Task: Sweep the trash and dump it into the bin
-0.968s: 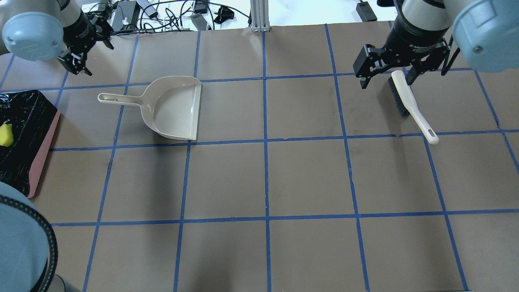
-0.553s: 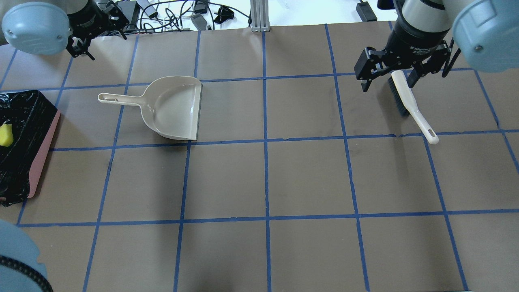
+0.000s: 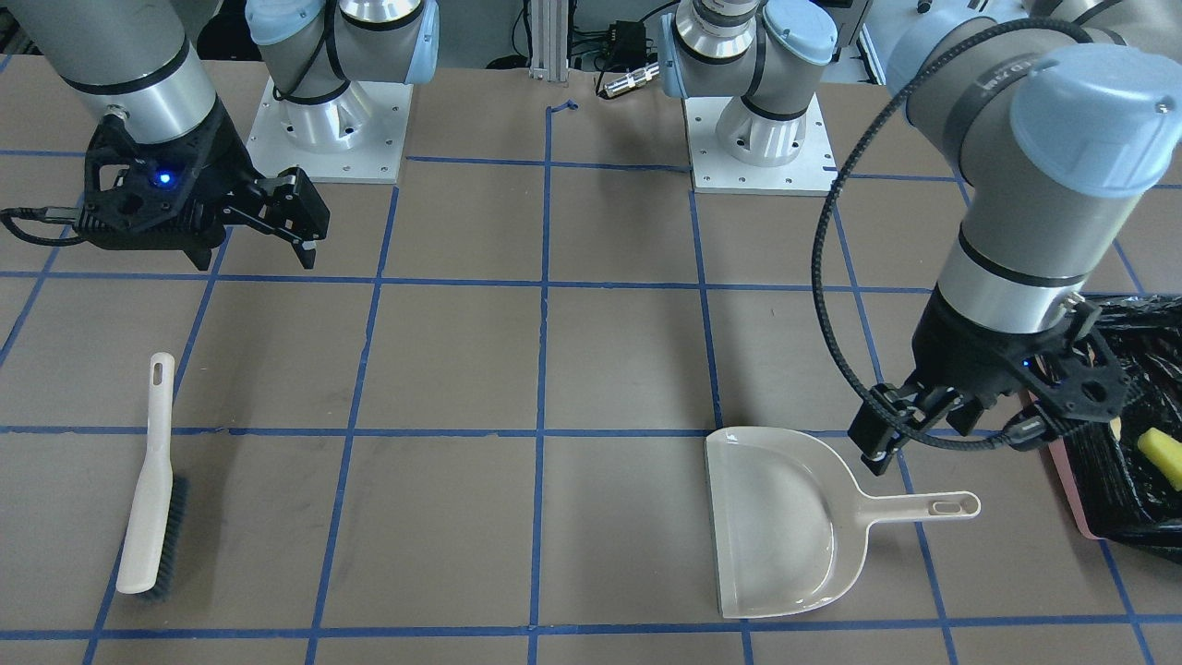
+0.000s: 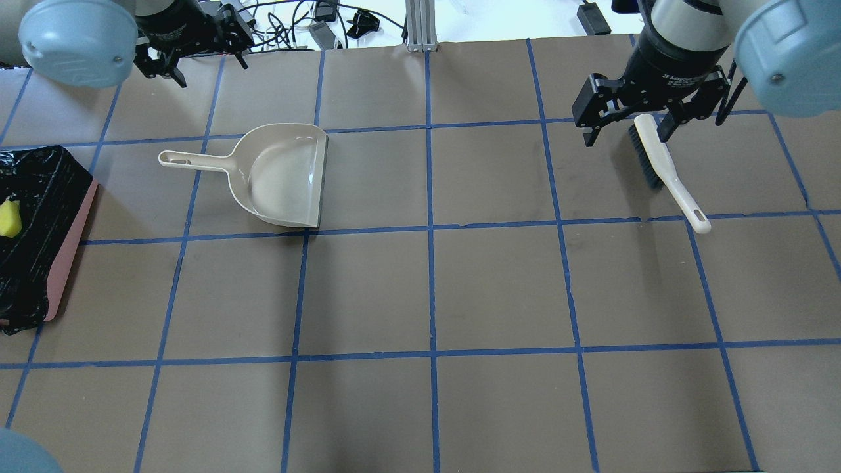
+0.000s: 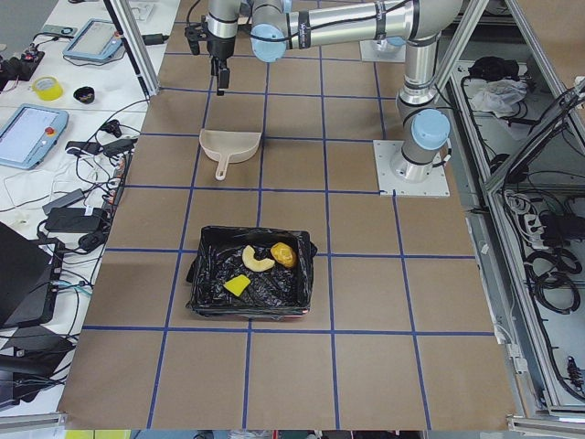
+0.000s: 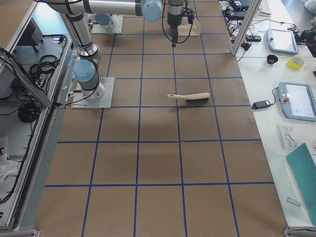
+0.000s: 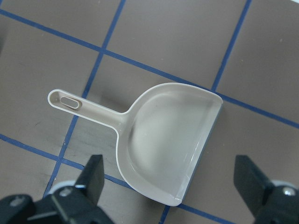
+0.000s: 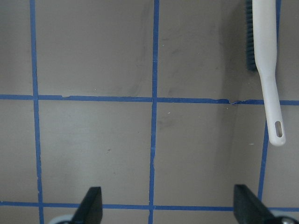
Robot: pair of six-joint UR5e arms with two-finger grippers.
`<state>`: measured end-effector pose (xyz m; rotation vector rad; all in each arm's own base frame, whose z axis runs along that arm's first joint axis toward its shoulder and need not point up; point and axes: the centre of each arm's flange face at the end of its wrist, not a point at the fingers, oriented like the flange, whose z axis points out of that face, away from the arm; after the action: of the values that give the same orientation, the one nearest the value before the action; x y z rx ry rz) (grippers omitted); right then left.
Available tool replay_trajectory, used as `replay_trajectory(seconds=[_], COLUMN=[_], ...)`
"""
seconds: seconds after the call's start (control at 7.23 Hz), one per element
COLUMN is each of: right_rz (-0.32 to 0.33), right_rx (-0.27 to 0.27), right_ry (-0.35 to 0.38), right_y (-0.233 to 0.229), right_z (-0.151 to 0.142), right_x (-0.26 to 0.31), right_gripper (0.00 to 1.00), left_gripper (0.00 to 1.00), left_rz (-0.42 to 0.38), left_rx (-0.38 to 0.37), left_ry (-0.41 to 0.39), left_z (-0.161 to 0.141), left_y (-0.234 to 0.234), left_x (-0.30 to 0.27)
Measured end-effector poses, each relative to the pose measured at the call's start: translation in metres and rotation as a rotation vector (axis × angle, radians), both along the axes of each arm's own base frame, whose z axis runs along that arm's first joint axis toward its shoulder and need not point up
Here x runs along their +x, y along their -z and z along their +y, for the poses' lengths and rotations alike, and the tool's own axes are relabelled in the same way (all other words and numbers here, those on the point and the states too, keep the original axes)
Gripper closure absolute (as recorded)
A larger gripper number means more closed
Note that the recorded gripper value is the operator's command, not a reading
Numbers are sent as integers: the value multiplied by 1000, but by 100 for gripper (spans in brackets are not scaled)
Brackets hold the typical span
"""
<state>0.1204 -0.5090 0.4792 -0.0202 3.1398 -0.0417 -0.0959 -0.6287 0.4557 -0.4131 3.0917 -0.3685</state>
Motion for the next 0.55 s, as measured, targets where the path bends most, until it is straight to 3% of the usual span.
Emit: replay_trajectory(seconds=[0.55], right_rz=[-1], right_rx=[4], right_ry=[9], right_y=[2], right_z=[-2], right_x=[0], right_gripper=[0], left_gripper=[0], left_rz=[-10], left_rx=[112], left_ry=[225], left_z=[30], left_y=[9], left_x=[-45])
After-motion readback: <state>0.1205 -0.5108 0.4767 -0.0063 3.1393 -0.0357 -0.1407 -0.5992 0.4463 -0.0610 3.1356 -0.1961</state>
